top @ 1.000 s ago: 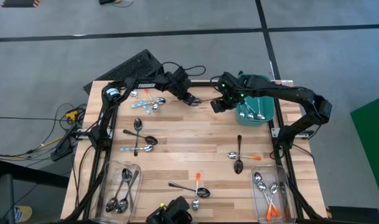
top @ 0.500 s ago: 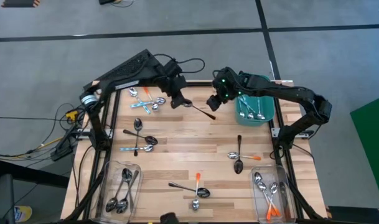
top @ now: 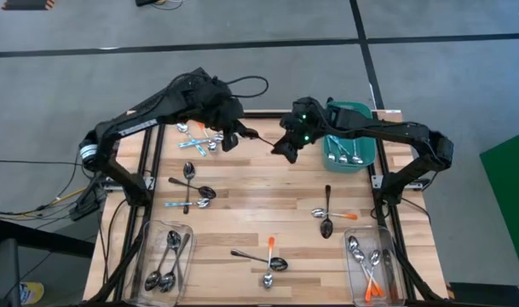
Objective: Sort silverware by color (type)
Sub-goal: Put the black spoon into the left transparent bin
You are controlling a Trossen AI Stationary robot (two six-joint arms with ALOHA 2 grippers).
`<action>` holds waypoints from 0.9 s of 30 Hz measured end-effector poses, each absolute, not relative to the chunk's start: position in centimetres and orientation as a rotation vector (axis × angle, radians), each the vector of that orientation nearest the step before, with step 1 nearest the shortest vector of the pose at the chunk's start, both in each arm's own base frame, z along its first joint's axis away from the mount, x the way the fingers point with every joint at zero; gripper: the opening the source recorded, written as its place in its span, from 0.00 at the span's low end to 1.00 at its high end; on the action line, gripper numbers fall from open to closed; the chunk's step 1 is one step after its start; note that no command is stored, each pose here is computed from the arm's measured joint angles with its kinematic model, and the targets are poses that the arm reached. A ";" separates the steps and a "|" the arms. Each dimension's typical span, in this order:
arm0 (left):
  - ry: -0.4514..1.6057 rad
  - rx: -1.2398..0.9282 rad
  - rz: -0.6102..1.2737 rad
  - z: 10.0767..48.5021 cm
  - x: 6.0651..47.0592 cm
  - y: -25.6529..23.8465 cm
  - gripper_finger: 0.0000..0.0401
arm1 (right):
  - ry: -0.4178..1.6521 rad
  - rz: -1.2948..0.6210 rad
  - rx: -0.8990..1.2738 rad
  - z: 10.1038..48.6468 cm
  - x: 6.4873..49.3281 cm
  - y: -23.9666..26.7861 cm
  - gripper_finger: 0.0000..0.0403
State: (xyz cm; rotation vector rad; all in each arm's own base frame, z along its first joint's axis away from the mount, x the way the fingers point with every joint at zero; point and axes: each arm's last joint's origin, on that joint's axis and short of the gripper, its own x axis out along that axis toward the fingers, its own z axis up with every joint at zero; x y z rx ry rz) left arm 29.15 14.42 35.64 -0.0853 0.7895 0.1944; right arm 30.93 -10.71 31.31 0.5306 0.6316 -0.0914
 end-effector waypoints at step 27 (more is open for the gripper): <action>0.766 -0.155 0.164 37.7 28.2 9.9 0.00 | 0.637 -0.068 0.457 31.3 31.5 -9.3 0.04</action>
